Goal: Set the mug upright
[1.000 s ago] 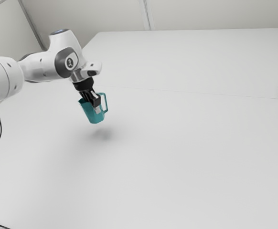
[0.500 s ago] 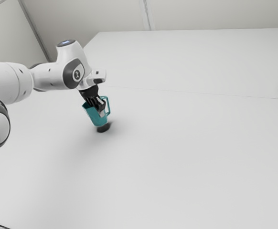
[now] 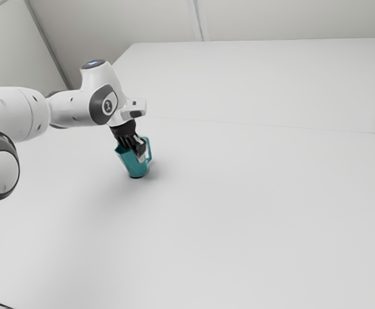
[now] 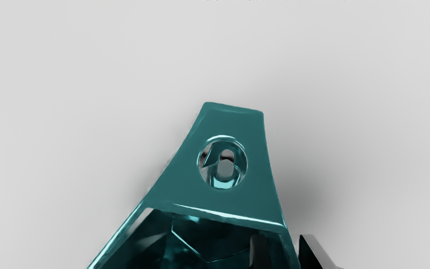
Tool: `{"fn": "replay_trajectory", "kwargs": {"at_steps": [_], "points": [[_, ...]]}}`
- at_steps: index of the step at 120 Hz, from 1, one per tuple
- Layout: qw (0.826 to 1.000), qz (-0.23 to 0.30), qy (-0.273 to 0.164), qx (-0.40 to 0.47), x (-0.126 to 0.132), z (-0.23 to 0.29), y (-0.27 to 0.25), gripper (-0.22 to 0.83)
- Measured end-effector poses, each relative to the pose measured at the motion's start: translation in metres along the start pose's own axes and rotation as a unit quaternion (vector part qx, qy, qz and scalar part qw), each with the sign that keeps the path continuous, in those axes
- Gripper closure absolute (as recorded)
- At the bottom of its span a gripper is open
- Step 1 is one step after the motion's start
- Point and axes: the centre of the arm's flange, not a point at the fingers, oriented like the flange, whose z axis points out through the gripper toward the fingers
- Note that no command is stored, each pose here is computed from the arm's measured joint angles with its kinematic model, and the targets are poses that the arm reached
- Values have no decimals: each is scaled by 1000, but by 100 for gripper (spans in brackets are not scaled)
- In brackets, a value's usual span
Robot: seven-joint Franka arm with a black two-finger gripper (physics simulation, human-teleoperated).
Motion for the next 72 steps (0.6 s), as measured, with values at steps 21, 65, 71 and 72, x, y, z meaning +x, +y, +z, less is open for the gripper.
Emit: {"fn": "replay_trajectory", "kwargs": {"at_steps": [21, 65, 71, 72], "points": [[1000, -2, 7, 0, 2, -7, 1, 29], [998, -3, 60, 13, -28, -193, 65, 5], [999, -10, 48, 4, -31, -199, 72, 4], [999, -11, 46, 2, -32, -199, 73, 4]]}}
